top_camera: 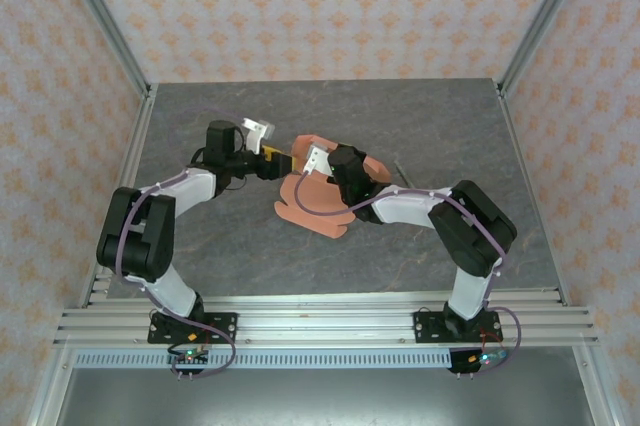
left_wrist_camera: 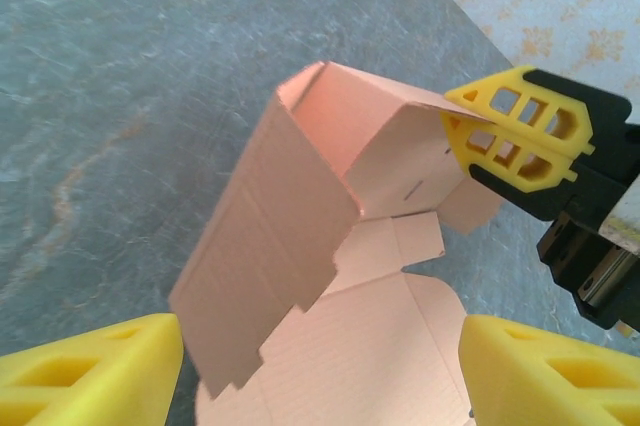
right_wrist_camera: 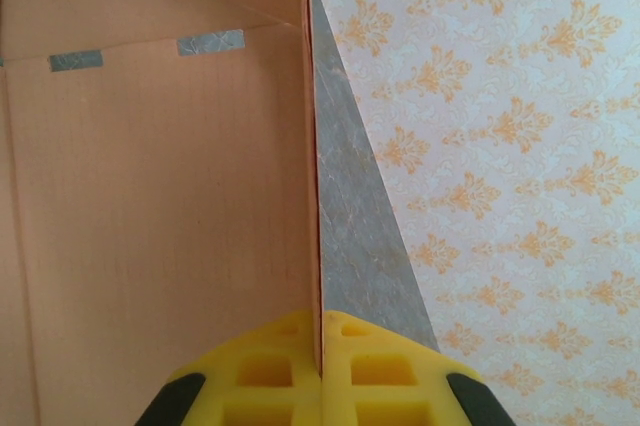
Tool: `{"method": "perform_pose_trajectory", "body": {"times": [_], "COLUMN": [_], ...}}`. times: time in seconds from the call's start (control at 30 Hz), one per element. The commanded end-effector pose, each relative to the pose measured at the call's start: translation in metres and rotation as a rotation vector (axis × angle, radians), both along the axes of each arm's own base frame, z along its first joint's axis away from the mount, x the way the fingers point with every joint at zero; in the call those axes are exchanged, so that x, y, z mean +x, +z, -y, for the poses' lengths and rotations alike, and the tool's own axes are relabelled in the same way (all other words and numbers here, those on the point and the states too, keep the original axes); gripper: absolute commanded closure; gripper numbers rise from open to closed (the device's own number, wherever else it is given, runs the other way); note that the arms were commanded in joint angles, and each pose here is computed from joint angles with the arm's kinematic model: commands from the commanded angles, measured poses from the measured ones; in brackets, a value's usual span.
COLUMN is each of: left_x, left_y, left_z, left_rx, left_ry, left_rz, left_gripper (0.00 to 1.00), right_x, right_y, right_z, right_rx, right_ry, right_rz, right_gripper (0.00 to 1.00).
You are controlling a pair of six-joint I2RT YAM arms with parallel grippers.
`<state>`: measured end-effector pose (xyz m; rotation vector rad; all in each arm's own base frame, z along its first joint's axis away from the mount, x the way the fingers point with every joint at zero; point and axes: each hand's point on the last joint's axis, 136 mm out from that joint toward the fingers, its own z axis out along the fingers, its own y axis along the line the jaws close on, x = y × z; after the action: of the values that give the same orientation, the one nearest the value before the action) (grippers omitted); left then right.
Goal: Fold the paper box
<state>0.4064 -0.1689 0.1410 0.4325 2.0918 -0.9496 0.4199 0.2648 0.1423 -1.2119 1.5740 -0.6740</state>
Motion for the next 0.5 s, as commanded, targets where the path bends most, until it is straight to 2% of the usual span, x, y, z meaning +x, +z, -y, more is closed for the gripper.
{"method": "perform_pose_trajectory", "body": {"times": [0.0,0.13,0.2,0.33,0.47], "left_x": [0.008,0.029,0.037,0.051,0.053], "left_y": [0.013,0.004,-0.005,-0.022,-0.026], "left_z": [-0.027,-0.065,-0.072,-0.067,-0.043], "left_rx": [0.027,0.065,0.099,0.110,0.133], "left_ry": [0.115,0.267,0.292,0.262,0.167], "left_rz": [0.039,-0.024,-0.064,-0.149,-0.169], "left_gripper": [0.27,0.35,0.37,0.39,0.39], "right_x": [0.004,0.004,0.004,0.005,0.004], "right_y": [0.028,0.029,0.029,0.030,0.030], "right_z": [-0.004,-0.004,-0.004,-0.004,-0.003], "right_rx": [0.072,0.071,0.070,0.070,0.066], "right_ry": [0.000,0.000,0.000,-0.001,-0.002], "right_rz": [0.043,0.045,0.045,0.046,0.044], "right_gripper": [1.00,1.00,1.00,1.00,1.00]}}
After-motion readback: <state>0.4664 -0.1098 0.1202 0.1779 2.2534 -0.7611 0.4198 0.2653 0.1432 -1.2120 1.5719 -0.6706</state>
